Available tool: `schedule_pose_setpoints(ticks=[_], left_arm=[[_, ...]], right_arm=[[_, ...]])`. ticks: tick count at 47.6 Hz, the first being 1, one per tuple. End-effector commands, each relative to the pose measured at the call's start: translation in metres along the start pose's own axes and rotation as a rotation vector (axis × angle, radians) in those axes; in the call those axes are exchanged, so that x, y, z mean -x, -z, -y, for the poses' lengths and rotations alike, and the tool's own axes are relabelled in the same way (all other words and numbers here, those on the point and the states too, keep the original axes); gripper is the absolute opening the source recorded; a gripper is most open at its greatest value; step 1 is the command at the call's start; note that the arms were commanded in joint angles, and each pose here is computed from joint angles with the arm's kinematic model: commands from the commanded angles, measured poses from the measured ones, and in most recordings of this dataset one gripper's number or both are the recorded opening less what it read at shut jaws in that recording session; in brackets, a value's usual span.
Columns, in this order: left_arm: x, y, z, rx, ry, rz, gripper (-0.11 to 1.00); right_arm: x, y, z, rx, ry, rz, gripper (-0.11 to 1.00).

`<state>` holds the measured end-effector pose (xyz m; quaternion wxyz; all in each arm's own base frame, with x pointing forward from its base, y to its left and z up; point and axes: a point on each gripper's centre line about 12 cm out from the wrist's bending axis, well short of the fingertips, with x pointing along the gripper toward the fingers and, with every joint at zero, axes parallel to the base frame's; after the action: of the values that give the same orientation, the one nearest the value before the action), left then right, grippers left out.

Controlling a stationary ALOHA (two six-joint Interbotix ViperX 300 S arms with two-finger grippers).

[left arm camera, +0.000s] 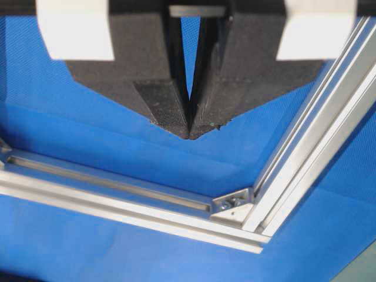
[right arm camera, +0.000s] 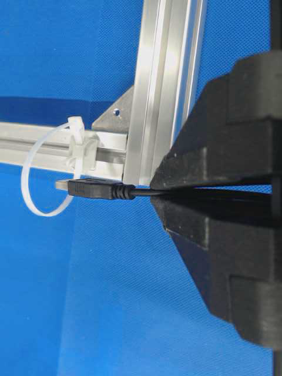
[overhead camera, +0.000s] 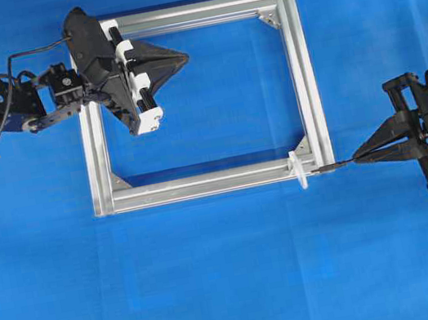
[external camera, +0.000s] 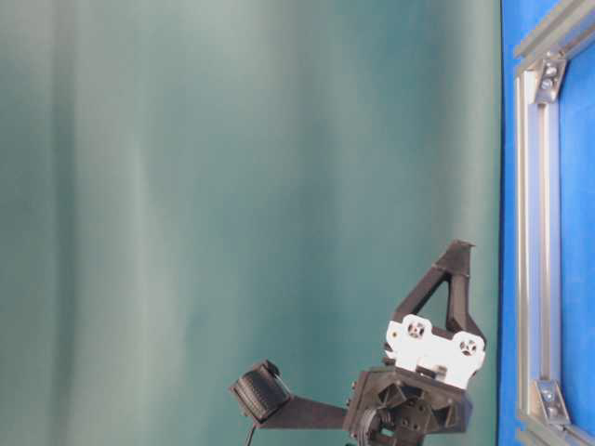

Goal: Insert the wire through the string loop located on the right side.
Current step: 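Push the USB plug leftward through the white zip-tie loop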

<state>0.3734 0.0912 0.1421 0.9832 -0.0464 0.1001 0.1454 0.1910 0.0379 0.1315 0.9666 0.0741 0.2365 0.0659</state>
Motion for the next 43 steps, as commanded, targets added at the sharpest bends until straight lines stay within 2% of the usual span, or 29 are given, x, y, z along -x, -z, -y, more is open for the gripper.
schedule_pose_setpoints(ticks=[1, 23, 43], left_arm=[[-0.001, -0.018, 0.003, 0.003, 0.008, 0.056, 0.0], [-0.001, -0.018, 0.003, 0.003, 0.008, 0.056, 0.0], [-0.001, -0.018, 0.004, 0.002, 0.011, 0.056, 0.0]], right_arm=[[-0.002, -0.009, -0.001, 0.0, -0.004, 0.03, -0.04], [-0.009, -0.013, -0.003, -0.007, -0.003, 0.023, -0.04], [-0.055, -0.031, -0.006, -0.005, 0.001, 0.047, -0.04]])
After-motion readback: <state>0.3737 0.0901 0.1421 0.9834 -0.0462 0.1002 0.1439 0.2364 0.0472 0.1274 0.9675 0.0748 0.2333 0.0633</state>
